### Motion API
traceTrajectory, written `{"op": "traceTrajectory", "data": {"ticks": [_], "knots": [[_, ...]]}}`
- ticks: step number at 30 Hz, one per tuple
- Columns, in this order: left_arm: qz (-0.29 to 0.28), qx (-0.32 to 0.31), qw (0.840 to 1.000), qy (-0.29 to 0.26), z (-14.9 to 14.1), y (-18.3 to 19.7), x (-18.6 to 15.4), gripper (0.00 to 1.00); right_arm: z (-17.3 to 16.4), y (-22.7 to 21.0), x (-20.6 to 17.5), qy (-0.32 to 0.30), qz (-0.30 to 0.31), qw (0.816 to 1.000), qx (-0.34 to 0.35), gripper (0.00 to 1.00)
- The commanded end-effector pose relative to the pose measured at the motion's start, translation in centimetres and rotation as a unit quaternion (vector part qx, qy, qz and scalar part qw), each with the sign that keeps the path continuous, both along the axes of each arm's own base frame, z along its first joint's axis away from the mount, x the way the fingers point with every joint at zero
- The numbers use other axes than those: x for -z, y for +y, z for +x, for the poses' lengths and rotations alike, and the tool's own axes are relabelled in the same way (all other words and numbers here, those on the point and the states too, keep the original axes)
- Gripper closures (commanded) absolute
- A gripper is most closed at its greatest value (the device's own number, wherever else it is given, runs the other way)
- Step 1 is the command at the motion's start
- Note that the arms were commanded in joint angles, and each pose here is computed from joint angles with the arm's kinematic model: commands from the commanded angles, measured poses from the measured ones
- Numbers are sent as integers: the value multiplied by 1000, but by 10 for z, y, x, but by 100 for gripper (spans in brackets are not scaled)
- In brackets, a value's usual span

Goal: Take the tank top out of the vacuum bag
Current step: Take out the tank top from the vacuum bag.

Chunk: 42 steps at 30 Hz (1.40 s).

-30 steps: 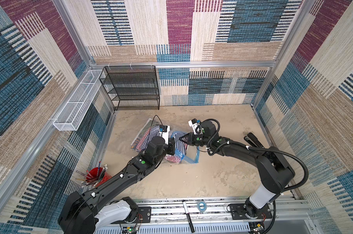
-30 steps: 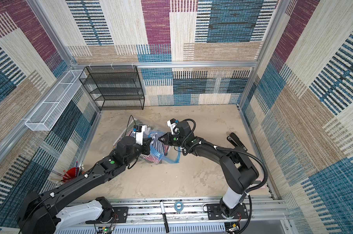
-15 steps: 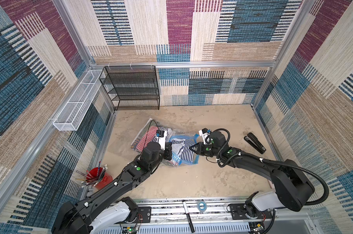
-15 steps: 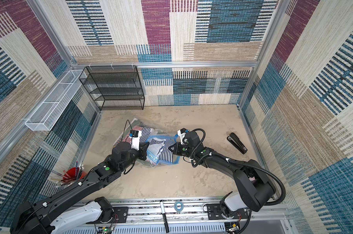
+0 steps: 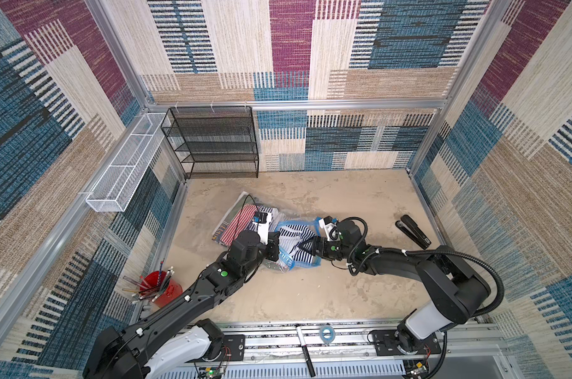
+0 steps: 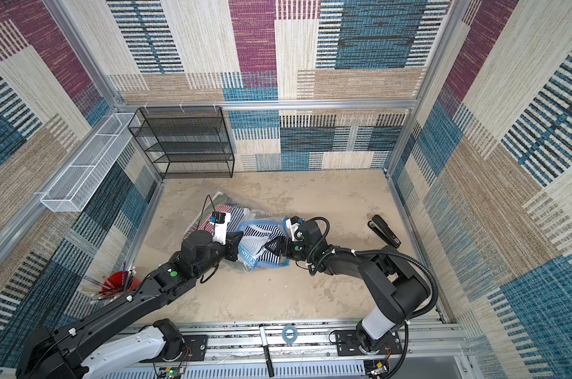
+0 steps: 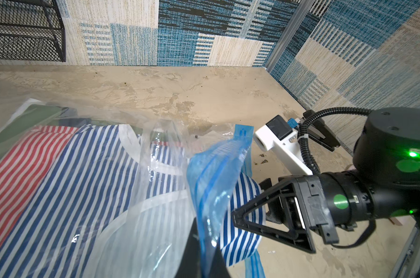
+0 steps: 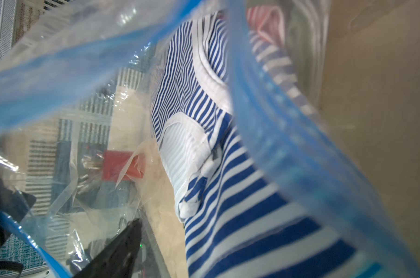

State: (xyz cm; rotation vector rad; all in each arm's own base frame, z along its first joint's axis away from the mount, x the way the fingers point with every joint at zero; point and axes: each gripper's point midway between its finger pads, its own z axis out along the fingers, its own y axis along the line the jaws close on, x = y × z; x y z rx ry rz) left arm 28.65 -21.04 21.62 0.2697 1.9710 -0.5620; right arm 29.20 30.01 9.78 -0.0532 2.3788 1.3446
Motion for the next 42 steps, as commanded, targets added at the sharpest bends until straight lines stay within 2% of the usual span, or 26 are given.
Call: {"op": "traceTrajectory", "data": {"ticks": [1, 4, 15, 16, 20, 21, 28, 33, 42], "knots": [[-8, 5, 1000, -5, -1, -2, -4, 100, 6, 10, -11, -19, 28, 999, -11, 13], [-8, 3, 1000, -6, -2, 0, -3, 100, 12, 17, -10, -18, 30, 999, -20, 15], [-8, -4, 1000, -7, -2, 3, -1, 100, 28, 38, -4, -6, 25, 999, -40, 50], [-8, -4, 1000, -7, -1, 2, 0, 100, 28, 38, -3, -5, 26, 999, -41, 56], [-8, -7, 1000, -10, 0, 3, -1, 100, 28, 39, -5, -6, 25, 999, -43, 96], [-7, -10, 1000, -11, 0, 4, -1, 100, 28, 39, -9, -10, 26, 999, -44, 100], [6, -52, 999, 0, 6, 17, -2, 100, 19, 33, -55, -58, 39, 996, -47, 100], [8, -44, 999, -1, 5, 15, -3, 100, 10, 26, -97, -83, 51, 994, -49, 100], [12, -37, 999, -13, 2, 16, -9, 100, -21, 9, -158, -85, 61, 993, -57, 100]]}}
